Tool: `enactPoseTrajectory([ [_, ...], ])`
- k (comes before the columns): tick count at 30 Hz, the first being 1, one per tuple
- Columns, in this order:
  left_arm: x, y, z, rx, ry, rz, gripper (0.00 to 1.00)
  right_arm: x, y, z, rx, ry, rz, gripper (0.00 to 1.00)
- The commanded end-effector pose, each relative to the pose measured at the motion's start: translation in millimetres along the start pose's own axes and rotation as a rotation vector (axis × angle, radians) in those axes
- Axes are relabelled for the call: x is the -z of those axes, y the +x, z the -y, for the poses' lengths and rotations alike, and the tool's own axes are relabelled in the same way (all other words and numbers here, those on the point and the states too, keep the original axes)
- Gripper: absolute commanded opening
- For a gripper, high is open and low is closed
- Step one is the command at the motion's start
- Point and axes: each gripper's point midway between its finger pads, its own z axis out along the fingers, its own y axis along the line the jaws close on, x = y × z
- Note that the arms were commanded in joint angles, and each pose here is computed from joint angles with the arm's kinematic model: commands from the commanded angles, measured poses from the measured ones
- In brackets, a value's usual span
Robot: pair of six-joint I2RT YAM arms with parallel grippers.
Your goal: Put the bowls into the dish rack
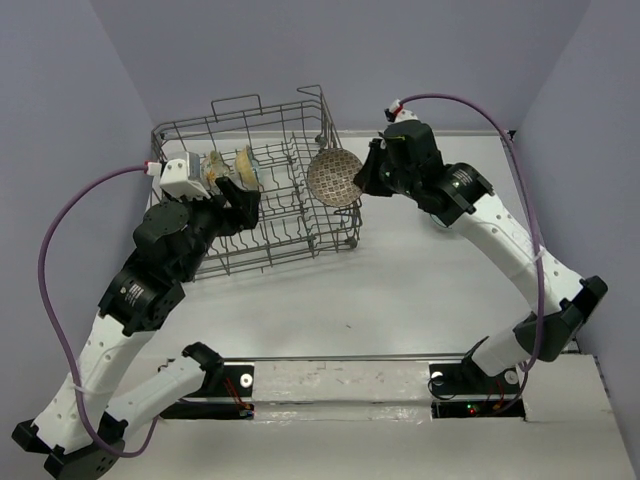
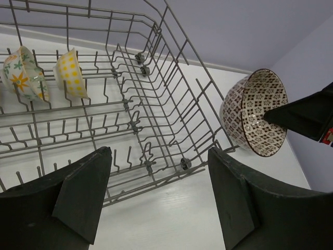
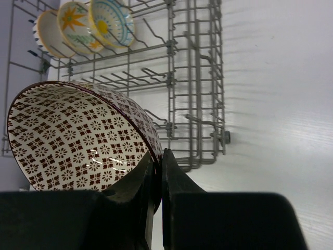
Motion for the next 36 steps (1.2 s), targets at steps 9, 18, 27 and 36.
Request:
enactPoseTrajectory([
  [9, 0, -6, 2, 0.047, -0.005, 0.015, 0.83, -4, -43, -83, 0.093, -0.112, 0.164, 0.01],
  [18, -4, 0, 4, 0.041, 0.005, 0.0, 0.83, -18, -29, -102, 0.149, -0.095, 0.15, 0.01],
  [27, -12, 13, 0, 0.024, -0.008, -0.032, 0.83, -27, -23, -112, 0.168, -0.095, 0.138, 0.01],
  [36, -12, 21, -3, 0.02, -0.014, -0.045, 0.83, -28, -16, -119, 0.185, -0.092, 0.133, 0.01],
])
